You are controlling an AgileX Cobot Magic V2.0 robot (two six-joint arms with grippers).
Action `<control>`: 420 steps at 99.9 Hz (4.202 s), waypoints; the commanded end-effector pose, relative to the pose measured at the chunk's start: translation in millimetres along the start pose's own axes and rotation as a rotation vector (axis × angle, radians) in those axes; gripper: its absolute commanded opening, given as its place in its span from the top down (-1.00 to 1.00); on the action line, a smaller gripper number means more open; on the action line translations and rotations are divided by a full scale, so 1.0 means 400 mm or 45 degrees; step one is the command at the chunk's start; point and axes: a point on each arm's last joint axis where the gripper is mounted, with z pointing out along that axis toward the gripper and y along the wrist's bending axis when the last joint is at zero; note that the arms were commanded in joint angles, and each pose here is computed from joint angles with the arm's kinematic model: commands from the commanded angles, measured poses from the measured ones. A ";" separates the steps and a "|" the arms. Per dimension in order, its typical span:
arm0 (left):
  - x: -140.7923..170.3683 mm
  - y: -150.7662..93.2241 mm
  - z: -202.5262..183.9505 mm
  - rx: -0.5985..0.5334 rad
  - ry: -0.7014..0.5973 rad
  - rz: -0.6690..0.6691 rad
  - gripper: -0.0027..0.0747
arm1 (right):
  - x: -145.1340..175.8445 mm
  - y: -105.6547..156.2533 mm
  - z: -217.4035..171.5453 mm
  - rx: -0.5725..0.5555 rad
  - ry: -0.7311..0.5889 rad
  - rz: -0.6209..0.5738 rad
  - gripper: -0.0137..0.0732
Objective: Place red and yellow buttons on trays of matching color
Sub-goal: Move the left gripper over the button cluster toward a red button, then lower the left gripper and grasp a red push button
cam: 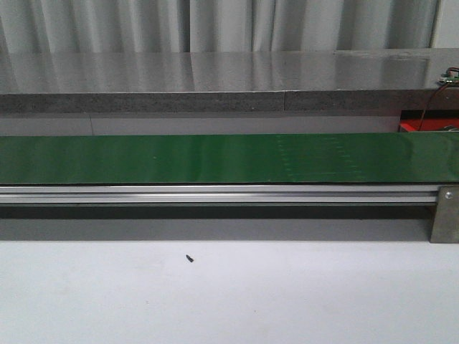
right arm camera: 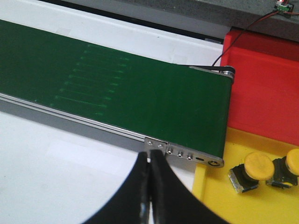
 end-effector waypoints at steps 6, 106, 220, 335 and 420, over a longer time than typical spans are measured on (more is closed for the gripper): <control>-0.060 0.026 0.047 -0.060 -0.063 -0.024 -0.67 | -0.028 -0.004 -0.013 0.028 -0.102 -0.010 0.91; -0.007 0.051 0.463 -0.131 0.232 0.049 -0.67 | -0.028 -0.004 -0.013 0.028 -0.102 -0.010 0.91; 0.026 0.057 0.517 -0.157 0.333 0.078 -0.67 | -0.028 -0.004 -0.013 0.029 -0.103 -0.010 0.91; 0.058 0.060 0.538 -0.162 0.397 0.074 -0.67 | -0.028 -0.004 -0.013 0.029 -0.103 -0.010 0.91; 0.082 0.061 0.559 -0.164 0.455 0.059 0.51 | -0.028 -0.004 -0.013 0.029 -0.103 -0.010 0.91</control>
